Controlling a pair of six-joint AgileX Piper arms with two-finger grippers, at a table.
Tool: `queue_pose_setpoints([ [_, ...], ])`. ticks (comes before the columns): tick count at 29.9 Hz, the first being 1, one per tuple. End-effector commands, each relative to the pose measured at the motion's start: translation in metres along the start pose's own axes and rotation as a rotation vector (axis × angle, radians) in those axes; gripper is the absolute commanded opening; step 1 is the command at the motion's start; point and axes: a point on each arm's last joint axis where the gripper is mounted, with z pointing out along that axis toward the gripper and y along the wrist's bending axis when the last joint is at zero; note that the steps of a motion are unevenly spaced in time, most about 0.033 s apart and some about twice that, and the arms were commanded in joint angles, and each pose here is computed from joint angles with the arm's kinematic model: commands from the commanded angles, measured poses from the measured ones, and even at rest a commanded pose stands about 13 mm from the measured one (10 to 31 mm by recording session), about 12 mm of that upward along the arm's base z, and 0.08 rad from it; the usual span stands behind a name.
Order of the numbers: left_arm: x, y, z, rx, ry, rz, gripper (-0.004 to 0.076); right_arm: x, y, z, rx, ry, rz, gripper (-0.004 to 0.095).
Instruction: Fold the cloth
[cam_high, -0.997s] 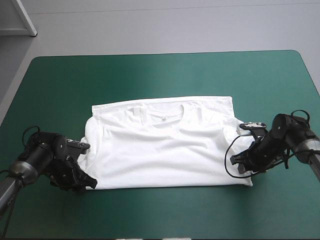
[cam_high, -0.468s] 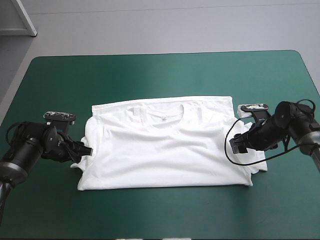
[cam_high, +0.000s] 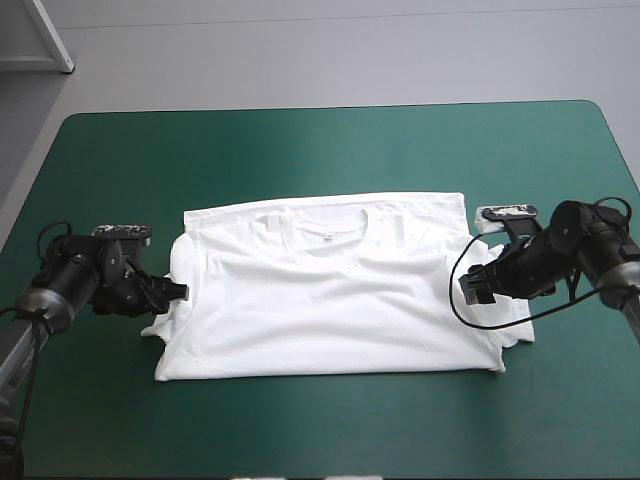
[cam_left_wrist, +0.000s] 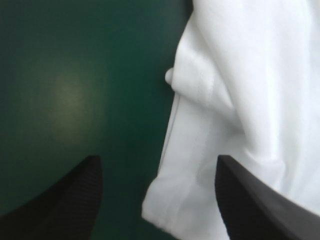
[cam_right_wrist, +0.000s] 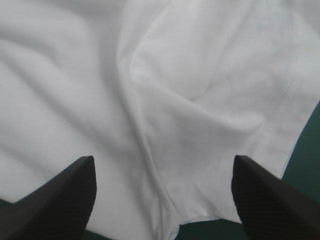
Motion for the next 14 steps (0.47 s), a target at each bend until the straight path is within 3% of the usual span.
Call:
queue_pose_setpoints([
  [1,-0.008,-0.002,0.005,0.013,-0.01,-0.009,0.0479,-0.005,0.002,-0.017,0.007,-0.081,-0.008,0.0714],
  [7,-0.01,-0.004,0.025,0.014,0.057,-0.02,0.0453,-0.006,0.001,-0.017,0.017,-0.091,-0.012,0.0714],
  [14,0.011,-0.006,0.047,0.033,0.115,-0.06,0.0312,-0.009,0.001,-0.018,0.026,-0.121,-0.016,0.0714],
])
